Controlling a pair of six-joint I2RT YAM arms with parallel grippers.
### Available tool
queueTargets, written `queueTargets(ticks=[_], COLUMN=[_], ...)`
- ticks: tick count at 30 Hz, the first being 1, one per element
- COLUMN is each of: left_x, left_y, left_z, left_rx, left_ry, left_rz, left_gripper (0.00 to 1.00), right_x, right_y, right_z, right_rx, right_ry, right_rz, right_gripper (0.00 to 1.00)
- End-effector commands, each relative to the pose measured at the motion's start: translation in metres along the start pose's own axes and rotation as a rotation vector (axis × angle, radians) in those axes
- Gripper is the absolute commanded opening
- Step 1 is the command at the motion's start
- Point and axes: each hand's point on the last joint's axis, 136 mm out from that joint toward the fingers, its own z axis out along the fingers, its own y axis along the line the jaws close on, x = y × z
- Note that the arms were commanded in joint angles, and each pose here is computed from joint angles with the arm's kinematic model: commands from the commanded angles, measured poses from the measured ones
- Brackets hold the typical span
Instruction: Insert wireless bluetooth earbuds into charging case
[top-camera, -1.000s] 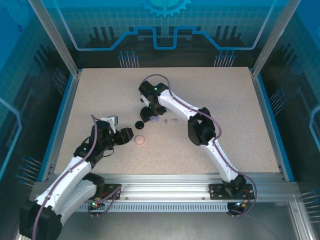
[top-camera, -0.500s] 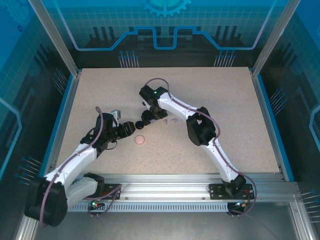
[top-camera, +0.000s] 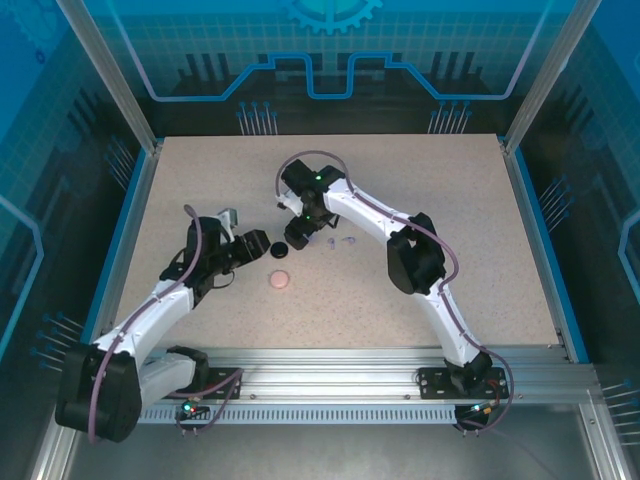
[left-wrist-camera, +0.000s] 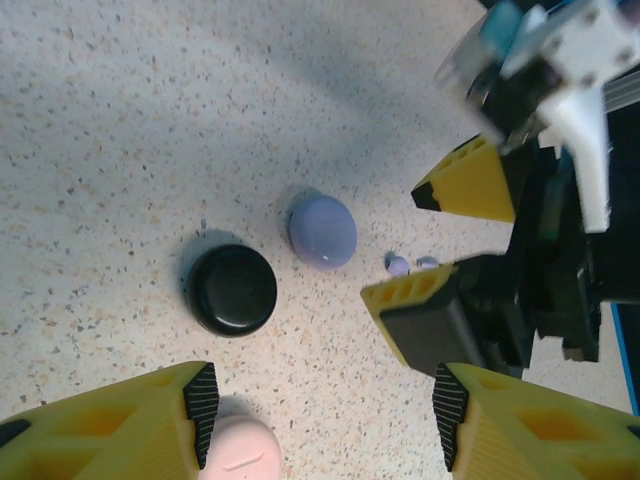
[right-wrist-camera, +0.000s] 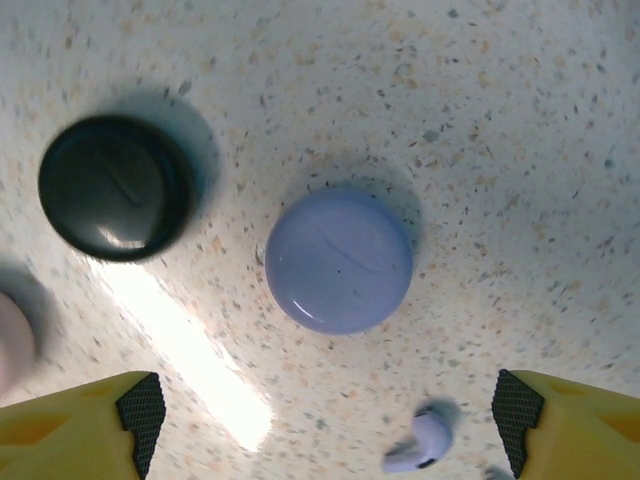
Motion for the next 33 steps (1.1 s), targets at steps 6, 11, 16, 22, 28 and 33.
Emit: queueTargets(ticks=[6,11,16,22,28,33], left_x=[0.003,0.002,0.003,0.004,0.005,0.005], left_y=[0.007,0.009,0.013,0.018,0.021,0.023], left_z=[-0.012,-0.017,-0.022,-0.026,-0.026,-0.025], left_rx=[0.003,-0.006,-0.021,-0.038,-0.048,-0.052], left_ry=[-0.002,-0.004,-0.003,-0.004,0.002,0.003], left_rz=[-0.047,-0.041,-0.042,-0.038,-0.044,-0.048], left_gripper=[0.61,0.61,0.61,0.61,0.61,0.61], right_x=[-0.004,-0.001,-0.005,0.003,0.007,0.012], right_y=[-0.003,-0.008,-0.006,-0.008,-0.014,-0.016], right_z=[0.013,0.03,0.032,0.041,0.051,0.057], right_rx=[-0.017,-0.009,-0.061,-0.078,-0.06,-0.059], right_ry=[0.022,0.069,0.043,0.089,0.123,0.143], right_rz=[-0.4,-0.541,-0.637,-0.687,-0.699,-0.71], right_gripper=[0.87,0.87,0.87,0.88,0.86,0.85])
